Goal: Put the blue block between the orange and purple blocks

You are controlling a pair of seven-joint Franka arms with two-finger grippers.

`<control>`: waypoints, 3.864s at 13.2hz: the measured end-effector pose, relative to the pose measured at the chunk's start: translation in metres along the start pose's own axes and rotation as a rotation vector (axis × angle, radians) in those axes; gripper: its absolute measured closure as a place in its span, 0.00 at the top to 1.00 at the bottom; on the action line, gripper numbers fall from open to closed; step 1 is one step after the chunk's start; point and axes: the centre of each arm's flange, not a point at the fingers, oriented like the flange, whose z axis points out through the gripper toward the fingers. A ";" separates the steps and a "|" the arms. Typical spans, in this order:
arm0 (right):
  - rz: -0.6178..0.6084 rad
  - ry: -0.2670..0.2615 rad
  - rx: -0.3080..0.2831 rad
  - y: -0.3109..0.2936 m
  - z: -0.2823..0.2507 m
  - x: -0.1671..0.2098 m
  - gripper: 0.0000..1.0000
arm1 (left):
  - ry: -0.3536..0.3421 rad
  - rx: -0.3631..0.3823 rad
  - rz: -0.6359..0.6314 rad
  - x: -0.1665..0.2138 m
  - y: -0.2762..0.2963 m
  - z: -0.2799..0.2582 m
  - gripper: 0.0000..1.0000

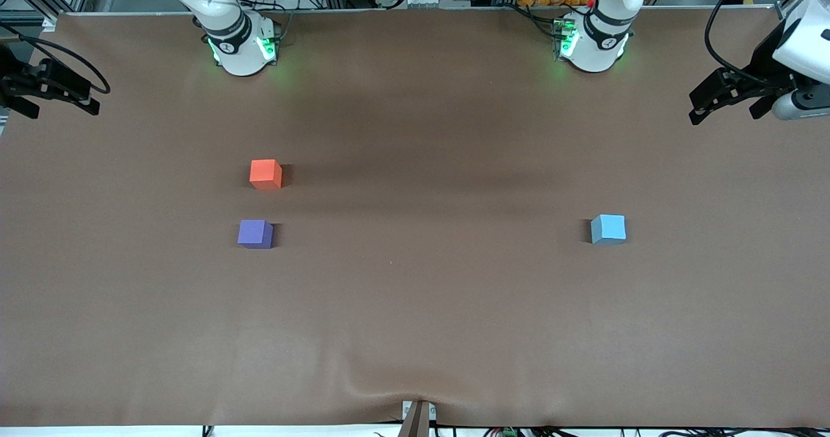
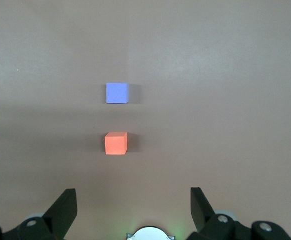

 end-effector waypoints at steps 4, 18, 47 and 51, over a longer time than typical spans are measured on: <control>0.004 -0.016 0.001 0.002 0.002 -0.001 1.00 | -0.014 0.002 -0.007 0.002 -0.004 0.004 1.00; 0.008 -0.021 0.004 0.004 0.003 -0.001 1.00 | -0.051 0.005 0.093 0.011 -0.030 0.018 1.00; 0.036 -0.058 0.013 0.019 0.007 -0.004 1.00 | -0.080 0.008 0.087 0.012 -0.033 0.033 1.00; 0.036 -0.058 0.014 0.019 0.008 -0.004 1.00 | -0.066 0.006 0.088 0.020 -0.031 0.077 1.00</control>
